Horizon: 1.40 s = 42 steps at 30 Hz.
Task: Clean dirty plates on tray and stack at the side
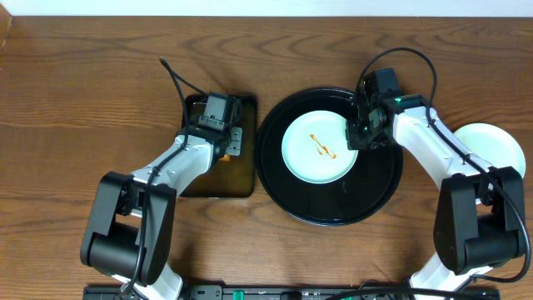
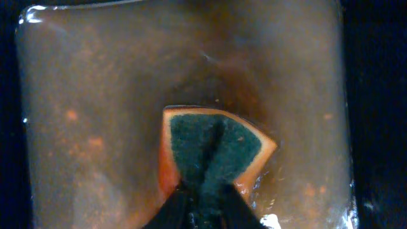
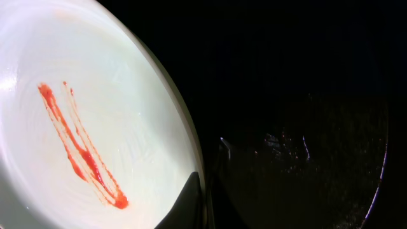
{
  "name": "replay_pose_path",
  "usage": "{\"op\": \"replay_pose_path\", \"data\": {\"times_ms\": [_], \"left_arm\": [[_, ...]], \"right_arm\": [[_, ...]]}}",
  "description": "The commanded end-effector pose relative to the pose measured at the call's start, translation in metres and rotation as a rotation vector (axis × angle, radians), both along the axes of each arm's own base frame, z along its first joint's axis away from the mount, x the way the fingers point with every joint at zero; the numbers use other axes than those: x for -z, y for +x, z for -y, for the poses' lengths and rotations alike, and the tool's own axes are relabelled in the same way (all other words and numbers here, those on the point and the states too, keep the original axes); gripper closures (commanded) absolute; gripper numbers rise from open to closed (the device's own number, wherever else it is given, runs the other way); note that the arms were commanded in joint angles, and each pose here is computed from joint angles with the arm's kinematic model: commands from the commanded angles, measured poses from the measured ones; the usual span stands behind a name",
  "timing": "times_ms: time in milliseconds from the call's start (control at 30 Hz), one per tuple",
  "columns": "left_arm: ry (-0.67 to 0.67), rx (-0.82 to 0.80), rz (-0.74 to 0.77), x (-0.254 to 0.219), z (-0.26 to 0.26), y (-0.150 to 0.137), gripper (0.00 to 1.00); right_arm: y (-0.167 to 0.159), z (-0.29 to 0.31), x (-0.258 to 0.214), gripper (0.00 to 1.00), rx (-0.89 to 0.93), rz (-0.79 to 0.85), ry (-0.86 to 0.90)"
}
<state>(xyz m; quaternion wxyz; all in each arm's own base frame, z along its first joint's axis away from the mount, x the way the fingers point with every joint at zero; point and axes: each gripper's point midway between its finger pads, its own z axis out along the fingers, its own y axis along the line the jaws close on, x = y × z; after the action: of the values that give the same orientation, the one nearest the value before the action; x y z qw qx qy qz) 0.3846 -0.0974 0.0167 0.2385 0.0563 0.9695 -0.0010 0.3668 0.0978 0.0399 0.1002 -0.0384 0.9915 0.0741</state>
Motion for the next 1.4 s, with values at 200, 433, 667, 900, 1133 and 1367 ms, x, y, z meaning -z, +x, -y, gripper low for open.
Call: {"op": "replay_pose_path", "data": {"times_ms": [200,433,667,900,1133,1367], "left_arm": [[0.022,-0.016,-0.02,0.008,-0.006,-0.003,0.44],[0.037,-0.031,-0.058,0.015,-0.01,-0.013,0.44],[0.04,-0.035,-0.08,0.021,-0.012,-0.021,0.69],[0.036,-0.035,-0.068,0.014,-0.012,-0.02,0.93],[-0.077,-0.001,0.075,-0.047,0.005,-0.009,0.93],[-0.159,-0.064,0.127,-0.072,0.009,-0.007,0.93]], "right_arm": [[-0.004,-0.001,0.002,0.99,-0.003,-0.011,-0.007],[-0.004,-0.001,0.002,0.99,-0.003,-0.011,-0.007],[-0.004,-0.001,0.002,0.99,-0.003,-0.013,-0.008],[-0.005,-0.001,0.002,0.99,-0.003,-0.014,-0.008],[-0.005,-0.001,0.002,0.99,-0.003,-0.014,-0.009],[-0.005,-0.001,0.002,0.99,-0.003,-0.014,-0.009]]}}
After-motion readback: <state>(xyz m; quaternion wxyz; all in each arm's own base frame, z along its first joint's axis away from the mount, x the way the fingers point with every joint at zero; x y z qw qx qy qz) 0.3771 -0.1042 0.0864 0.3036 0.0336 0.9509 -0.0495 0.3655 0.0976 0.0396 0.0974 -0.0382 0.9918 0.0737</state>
